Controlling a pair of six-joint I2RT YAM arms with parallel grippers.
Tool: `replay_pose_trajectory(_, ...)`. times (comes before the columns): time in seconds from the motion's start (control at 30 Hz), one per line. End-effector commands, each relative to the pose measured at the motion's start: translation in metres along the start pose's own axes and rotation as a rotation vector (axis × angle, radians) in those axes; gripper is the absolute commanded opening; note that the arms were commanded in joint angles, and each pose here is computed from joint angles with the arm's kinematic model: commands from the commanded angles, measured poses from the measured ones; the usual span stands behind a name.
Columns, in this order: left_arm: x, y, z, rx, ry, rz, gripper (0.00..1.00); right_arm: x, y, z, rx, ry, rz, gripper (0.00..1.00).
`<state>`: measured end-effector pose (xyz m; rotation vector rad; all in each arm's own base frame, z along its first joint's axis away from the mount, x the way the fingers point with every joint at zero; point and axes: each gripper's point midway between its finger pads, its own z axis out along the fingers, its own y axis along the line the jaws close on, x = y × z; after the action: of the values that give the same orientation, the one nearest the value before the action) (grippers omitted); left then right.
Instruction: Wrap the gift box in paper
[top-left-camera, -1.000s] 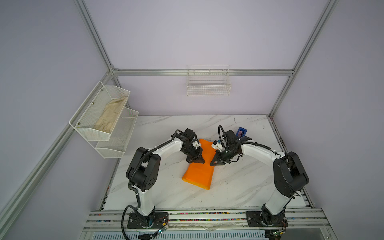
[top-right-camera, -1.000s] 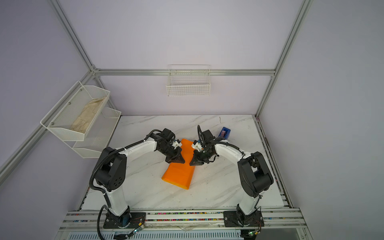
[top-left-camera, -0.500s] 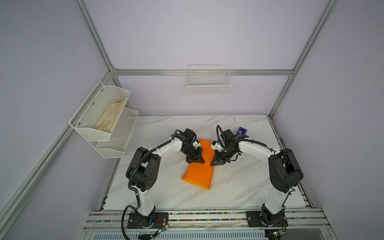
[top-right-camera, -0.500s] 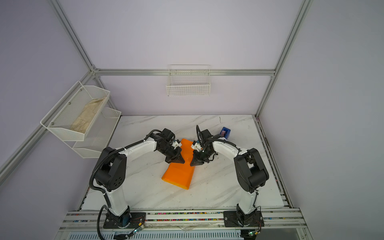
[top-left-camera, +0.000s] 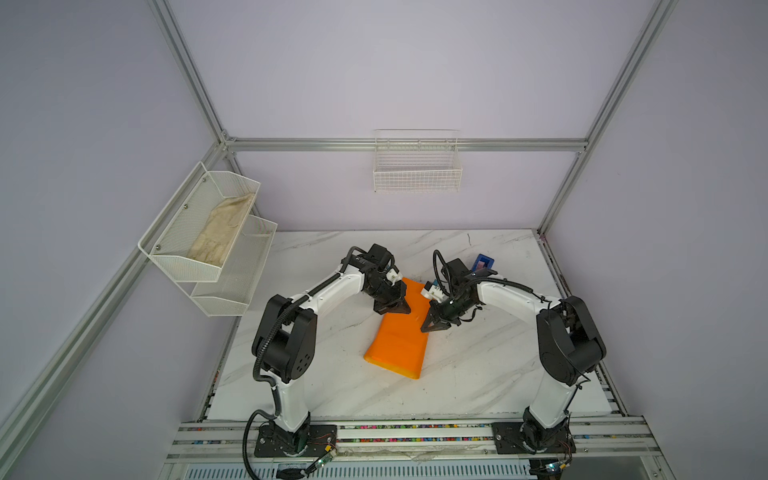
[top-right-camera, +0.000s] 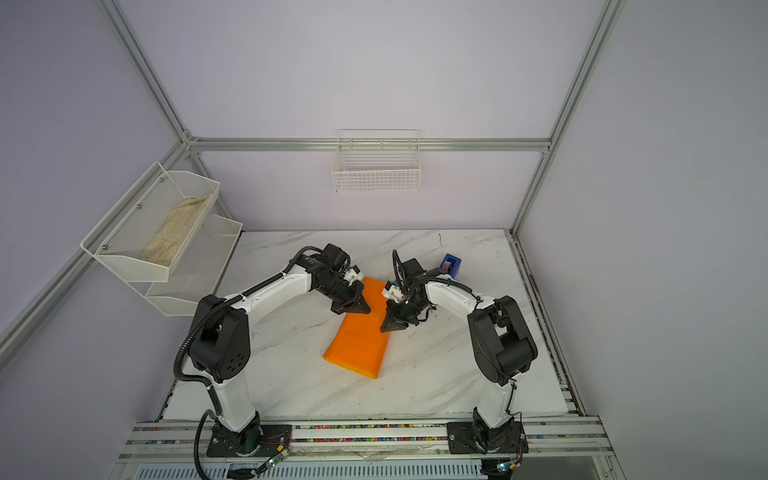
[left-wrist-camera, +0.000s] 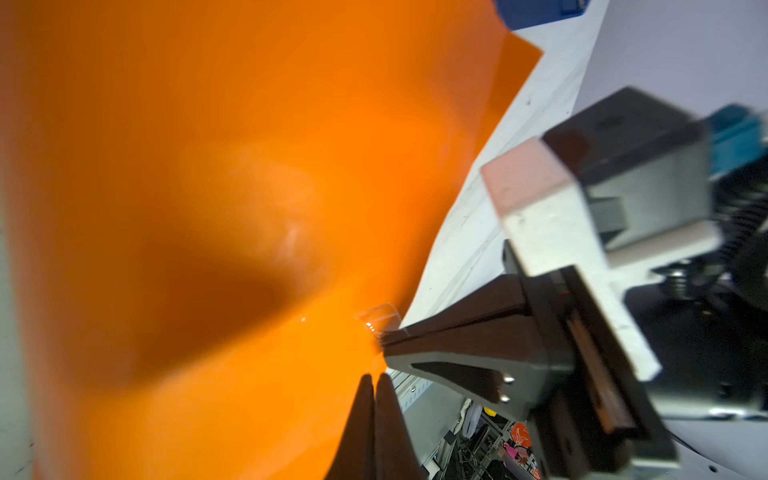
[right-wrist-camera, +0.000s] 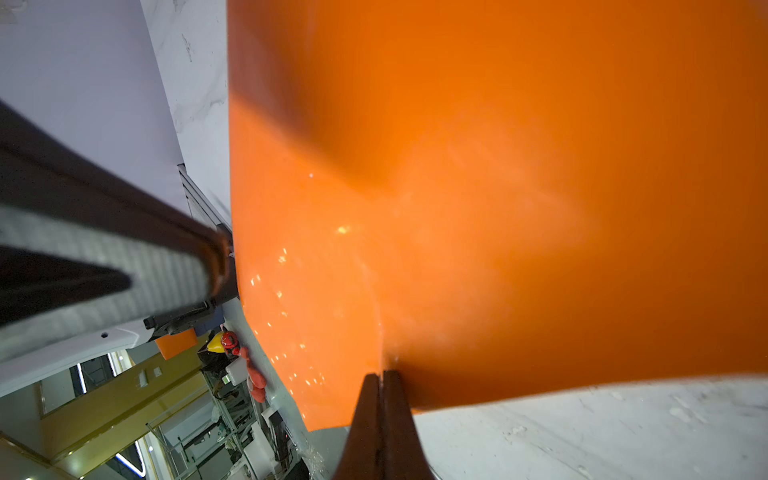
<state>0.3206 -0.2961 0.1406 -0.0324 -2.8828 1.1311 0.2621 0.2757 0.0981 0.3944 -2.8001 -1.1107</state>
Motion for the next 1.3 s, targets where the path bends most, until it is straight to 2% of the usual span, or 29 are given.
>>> replay_pose_trajectory(0.0,-0.009,-0.032,-0.006,0.078,-0.011,0.038,0.00,0.007,-0.020,0.007,0.070,0.039,0.027,0.00)
replay_pose_trajectory(0.33,-0.008,-0.020,0.027,0.064,0.040,0.018,0.00,0.009,-0.022,0.009,0.065,0.045,0.029,0.00)
replay_pose_trajectory(0.6,-0.007,-0.017,0.034,0.062,0.043,0.010,0.00,0.014,-0.024,0.011,0.064,0.052,0.034,0.00)
replay_pose_trajectory(1.07,0.017,0.038,0.060,-0.054,0.114,-0.077,0.00,0.007,-0.007,-0.004,0.044,0.007,0.022,0.00)
replay_pose_trajectory(1.2,0.022,0.050,0.063,-0.082,0.124,-0.092,0.00,0.011,-0.001,-0.014,0.048,-0.007,0.023,0.17)
replay_pose_trajectory(1.27,0.024,0.055,0.063,-0.093,0.126,-0.099,0.00,0.016,0.000,-0.019,0.064,-0.016,0.033,0.21)
